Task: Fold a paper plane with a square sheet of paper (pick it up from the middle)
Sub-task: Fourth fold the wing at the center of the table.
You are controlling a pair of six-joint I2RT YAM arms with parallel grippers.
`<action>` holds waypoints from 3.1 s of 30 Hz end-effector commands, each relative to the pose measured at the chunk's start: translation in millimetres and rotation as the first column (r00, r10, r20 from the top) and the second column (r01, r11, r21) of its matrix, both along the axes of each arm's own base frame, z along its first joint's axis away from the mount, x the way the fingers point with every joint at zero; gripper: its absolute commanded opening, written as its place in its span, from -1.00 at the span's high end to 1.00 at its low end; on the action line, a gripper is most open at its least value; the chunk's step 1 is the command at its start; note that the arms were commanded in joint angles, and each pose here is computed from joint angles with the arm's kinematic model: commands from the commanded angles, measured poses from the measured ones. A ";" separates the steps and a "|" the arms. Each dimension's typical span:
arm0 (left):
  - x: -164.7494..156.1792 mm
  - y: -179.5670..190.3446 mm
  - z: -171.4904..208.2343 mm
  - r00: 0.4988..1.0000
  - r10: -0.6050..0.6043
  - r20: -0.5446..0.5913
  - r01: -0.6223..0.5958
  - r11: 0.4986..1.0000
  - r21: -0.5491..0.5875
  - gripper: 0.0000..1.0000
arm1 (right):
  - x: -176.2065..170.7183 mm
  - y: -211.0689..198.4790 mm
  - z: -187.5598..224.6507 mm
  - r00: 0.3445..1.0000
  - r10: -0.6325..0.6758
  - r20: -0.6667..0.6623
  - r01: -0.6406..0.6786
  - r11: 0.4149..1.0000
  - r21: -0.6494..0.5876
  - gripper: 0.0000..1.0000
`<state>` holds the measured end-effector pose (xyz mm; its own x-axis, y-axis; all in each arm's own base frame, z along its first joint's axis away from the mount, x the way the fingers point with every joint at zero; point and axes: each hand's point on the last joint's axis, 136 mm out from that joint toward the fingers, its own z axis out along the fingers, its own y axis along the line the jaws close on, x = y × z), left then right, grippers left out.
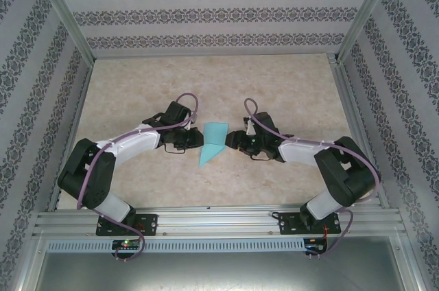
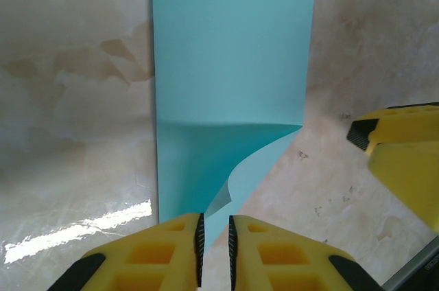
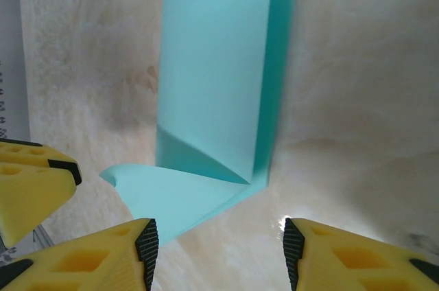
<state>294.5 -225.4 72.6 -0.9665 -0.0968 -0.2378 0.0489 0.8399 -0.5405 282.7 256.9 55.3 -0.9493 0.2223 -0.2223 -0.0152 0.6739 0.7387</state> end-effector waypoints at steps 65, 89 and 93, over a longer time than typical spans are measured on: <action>-4.6 -16.9 -39.5 0.998 -0.060 -0.015 0.061 0.996 0.065 0.73 | 25.3 44.1 6.5 0.998 0.047 -0.037 -0.043 0.994 0.101 0.01; -27.5 -17.2 -26.8 0.960 -0.155 0.233 0.000 0.832 0.555 -0.02 | 49.3 54.1 17.2 0.992 0.125 -0.030 -0.118 0.980 0.160 0.47; -25.2 -17.4 -28.4 0.954 -0.157 0.255 -0.025 0.806 0.591 0.01 | 50.1 53.9 17.2 0.992 0.119 -0.035 -0.112 0.981 0.161 0.47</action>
